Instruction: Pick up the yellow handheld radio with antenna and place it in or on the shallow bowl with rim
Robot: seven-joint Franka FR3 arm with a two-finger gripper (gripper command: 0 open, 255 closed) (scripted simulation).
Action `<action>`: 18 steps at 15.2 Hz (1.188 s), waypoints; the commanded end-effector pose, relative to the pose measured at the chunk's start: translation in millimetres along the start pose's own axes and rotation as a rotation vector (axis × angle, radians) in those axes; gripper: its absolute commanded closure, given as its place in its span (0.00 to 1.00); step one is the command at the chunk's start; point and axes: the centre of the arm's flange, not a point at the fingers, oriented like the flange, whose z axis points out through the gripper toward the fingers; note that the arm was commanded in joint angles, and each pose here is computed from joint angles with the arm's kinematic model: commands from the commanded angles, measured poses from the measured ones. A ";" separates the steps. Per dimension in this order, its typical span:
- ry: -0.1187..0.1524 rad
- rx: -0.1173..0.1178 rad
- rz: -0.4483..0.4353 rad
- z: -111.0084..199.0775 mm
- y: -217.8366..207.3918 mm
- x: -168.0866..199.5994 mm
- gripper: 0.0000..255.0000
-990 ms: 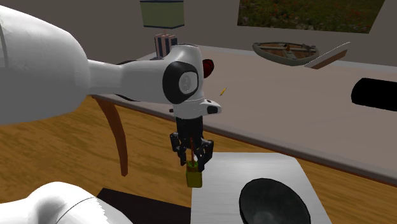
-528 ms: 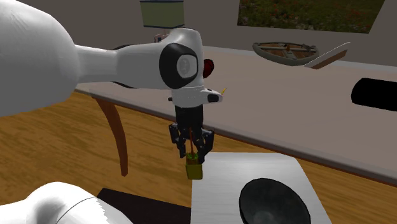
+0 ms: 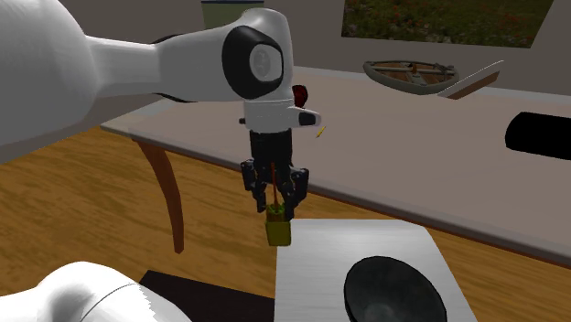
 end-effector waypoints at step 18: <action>0.000 0.000 0.000 -78.7 43.3 -16.8 1.00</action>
